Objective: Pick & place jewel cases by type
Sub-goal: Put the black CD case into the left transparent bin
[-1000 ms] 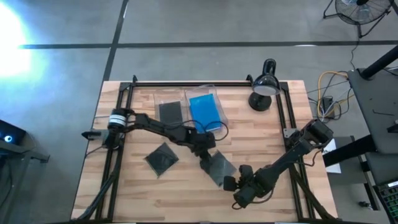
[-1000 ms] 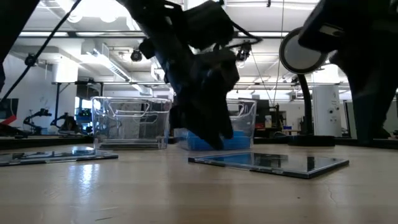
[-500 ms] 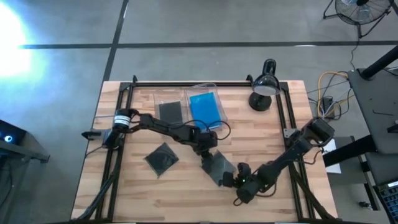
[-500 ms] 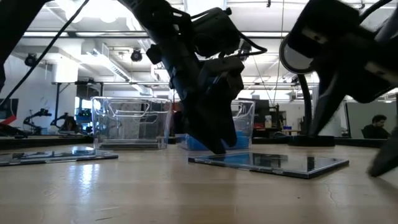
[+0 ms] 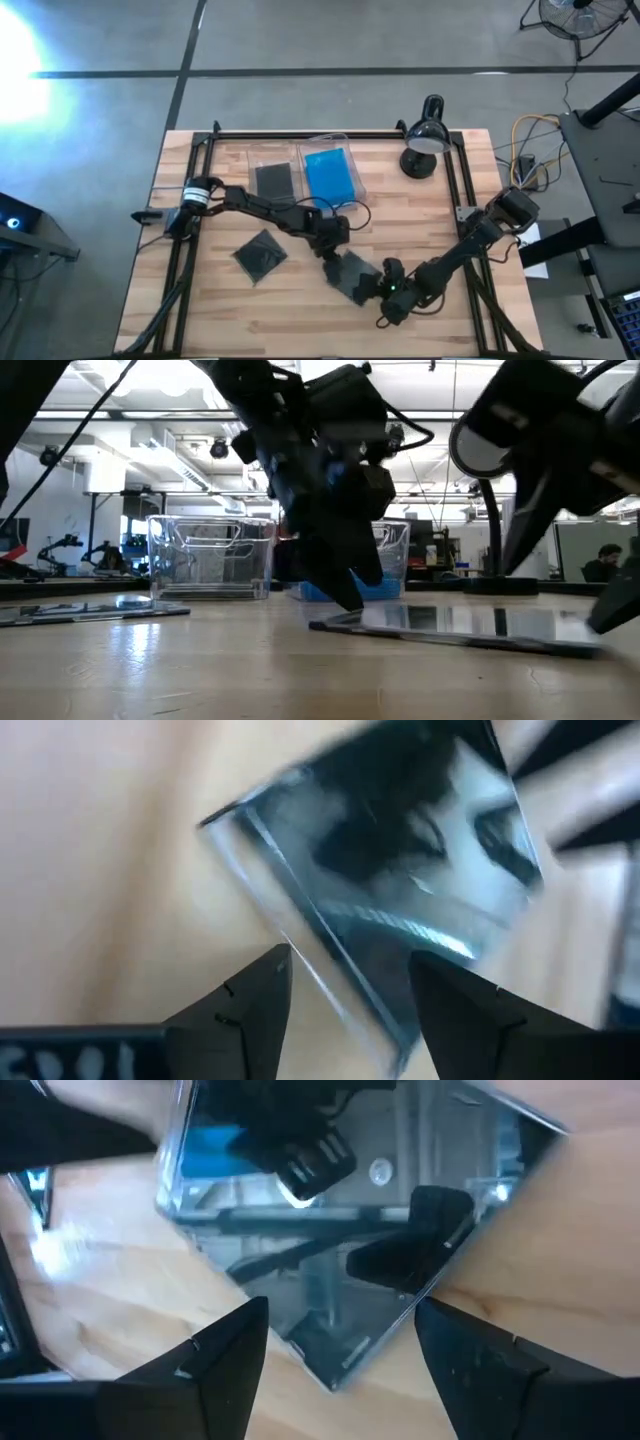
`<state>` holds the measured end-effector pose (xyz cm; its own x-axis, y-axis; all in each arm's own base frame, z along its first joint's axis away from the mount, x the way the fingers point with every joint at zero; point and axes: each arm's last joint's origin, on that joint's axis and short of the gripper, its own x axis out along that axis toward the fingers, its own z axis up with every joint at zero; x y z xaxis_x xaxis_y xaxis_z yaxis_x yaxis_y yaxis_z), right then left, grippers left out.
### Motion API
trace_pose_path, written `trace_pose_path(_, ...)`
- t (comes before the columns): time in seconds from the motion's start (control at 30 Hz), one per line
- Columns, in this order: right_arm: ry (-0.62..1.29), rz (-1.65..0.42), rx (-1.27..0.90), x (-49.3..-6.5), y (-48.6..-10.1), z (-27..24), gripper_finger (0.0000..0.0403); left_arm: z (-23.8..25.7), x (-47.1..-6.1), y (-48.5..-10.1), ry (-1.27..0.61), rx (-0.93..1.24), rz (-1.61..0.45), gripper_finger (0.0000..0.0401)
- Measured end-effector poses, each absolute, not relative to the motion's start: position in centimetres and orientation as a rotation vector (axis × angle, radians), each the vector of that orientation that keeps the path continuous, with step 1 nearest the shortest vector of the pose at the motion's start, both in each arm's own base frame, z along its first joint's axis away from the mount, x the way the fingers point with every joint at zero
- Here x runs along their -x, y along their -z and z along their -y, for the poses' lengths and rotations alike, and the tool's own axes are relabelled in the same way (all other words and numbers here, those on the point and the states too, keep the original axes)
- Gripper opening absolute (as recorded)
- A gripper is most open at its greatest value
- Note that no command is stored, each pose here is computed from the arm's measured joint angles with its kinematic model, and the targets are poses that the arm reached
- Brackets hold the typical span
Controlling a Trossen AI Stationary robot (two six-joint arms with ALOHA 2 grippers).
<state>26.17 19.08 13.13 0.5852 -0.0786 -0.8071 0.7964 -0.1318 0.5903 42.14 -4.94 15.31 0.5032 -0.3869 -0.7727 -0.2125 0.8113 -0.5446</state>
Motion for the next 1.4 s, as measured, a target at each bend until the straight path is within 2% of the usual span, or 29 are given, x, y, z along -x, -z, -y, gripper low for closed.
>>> trace_pose_path(0.2,0.844,-0.663,-1.480,-25.1,-13.3,-19.7,0.0249,5.9,-41.8,-17.1,0.302,0.674,-1.046,0.0179)
trace_pose_path(0.67,0.773,-0.580,-1.424,-25.1,-15.1,-19.4,0.0242,10.4,-40.2,-16.7,0.407,0.574,-1.115,0.0179)
trace_pose_path(0.87,0.701,-0.567,-1.375,-25.6,-16.3,-19.8,0.0237,11.4,-39.7,-16.2,0.389,0.542,-1.124,0.0179)
trace_pose_path(1.17,0.505,-0.559,-1.231,-27.7,-20.4,-21.3,0.0235,11.0,-38.7,-14.4,0.312,0.550,-1.130,0.0179)
trace_pose_path(1.4,0.471,-0.535,-1.175,-29.4,-22.0,-20.9,0.0233,11.1,-38.9,-14.4,0.308,0.582,-1.090,0.0179)
